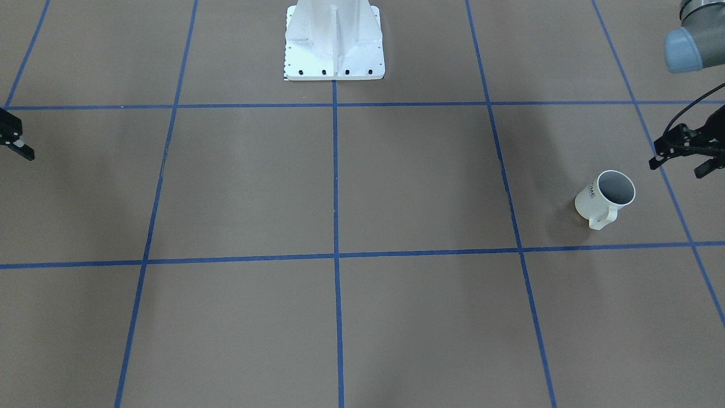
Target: Left arm hands cup to right arm to dump lemon
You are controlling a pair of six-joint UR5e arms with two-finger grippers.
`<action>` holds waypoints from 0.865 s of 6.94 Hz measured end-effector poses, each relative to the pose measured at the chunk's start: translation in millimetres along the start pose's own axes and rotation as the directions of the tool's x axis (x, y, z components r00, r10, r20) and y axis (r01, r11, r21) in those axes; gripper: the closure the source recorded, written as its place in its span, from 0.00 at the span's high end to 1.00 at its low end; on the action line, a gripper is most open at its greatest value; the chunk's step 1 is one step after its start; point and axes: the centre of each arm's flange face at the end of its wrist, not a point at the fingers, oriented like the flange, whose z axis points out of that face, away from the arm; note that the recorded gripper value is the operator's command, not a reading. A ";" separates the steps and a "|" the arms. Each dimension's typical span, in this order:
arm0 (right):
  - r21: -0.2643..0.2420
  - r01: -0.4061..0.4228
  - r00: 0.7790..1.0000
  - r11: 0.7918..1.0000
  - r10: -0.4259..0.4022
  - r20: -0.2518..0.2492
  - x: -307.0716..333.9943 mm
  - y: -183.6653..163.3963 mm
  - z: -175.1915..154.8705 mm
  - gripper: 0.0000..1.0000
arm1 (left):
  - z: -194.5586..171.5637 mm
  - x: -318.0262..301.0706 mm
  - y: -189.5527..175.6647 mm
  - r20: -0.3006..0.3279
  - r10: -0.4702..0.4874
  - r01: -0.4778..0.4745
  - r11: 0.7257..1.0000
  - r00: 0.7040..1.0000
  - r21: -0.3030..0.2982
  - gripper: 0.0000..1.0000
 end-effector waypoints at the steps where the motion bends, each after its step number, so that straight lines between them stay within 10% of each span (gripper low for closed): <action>1: 0.040 -0.010 0.999 0.999 0.011 -0.036 -21.0 -4.8 18.5 0.98 | 17.1 6.6 -1.3 0.010 -0.038 0.038 0.999 0.999 0.009 0.99; 6: 0.092 -0.002 0.996 0.996 0.010 -0.087 -58.0 -6.7 57.5 0.98 | 51.4 14.7 3.4 0.023 -0.071 0.071 0.997 0.997 -0.023 0.55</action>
